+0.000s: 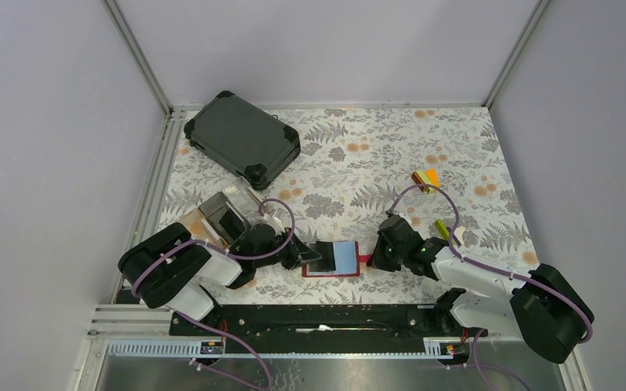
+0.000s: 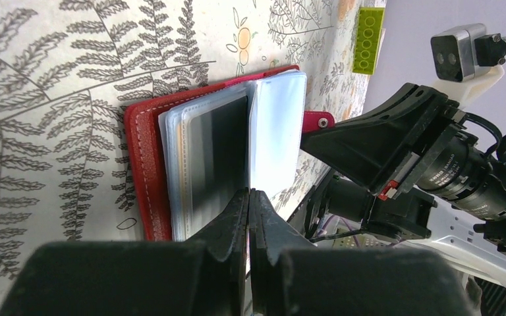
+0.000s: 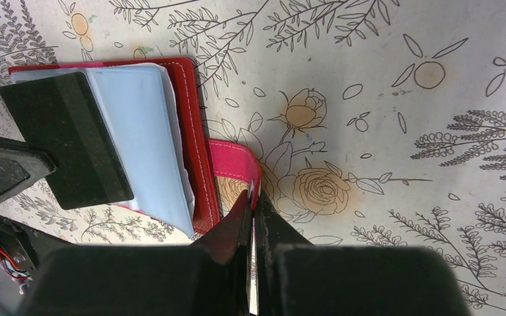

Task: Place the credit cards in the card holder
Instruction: Insert the credit card into the card holder.

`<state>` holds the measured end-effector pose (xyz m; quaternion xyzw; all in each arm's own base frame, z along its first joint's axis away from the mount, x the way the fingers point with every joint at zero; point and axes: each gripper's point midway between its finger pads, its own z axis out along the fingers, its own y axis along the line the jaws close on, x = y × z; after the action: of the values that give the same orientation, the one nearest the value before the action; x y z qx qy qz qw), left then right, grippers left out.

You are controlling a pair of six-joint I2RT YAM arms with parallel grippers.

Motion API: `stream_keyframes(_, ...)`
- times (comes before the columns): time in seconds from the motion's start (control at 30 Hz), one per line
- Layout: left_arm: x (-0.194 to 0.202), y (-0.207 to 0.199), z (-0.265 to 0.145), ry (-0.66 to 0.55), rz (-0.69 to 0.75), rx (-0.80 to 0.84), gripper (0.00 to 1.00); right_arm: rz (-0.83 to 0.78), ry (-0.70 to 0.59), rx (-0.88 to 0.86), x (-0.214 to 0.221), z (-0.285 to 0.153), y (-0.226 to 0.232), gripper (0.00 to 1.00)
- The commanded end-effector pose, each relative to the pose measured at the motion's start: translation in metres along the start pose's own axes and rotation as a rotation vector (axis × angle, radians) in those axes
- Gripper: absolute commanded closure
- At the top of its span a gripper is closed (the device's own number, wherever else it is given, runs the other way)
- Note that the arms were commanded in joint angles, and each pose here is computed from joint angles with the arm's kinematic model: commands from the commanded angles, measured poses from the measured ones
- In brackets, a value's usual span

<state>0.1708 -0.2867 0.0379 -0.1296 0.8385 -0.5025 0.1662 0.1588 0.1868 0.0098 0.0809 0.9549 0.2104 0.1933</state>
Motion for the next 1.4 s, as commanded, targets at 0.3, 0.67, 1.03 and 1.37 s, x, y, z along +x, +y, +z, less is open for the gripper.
stream_keyframes(0.3,0.004,-0.002,0.004,-0.006,0.032,0.006,1.0,-0.002,-0.012,0.089,-0.002,0.0,-0.018,1.0)
stream_keyframes(0.67,0.009,0.002,0.012,0.034,0.064,-0.002,1.0,-0.001,-0.017,0.083,-0.003,-0.001,-0.016,1.0)
stream_keyframes(1.03,0.011,-0.004,0.017,0.042,0.062,0.029,1.0,-0.003,-0.012,0.089,-0.003,0.0,-0.016,1.0)
stream_keyframes(1.37,0.011,-0.008,0.019,0.041,0.039,0.045,1.0,-0.01,-0.056,0.028,-0.016,-0.014,0.001,0.66)
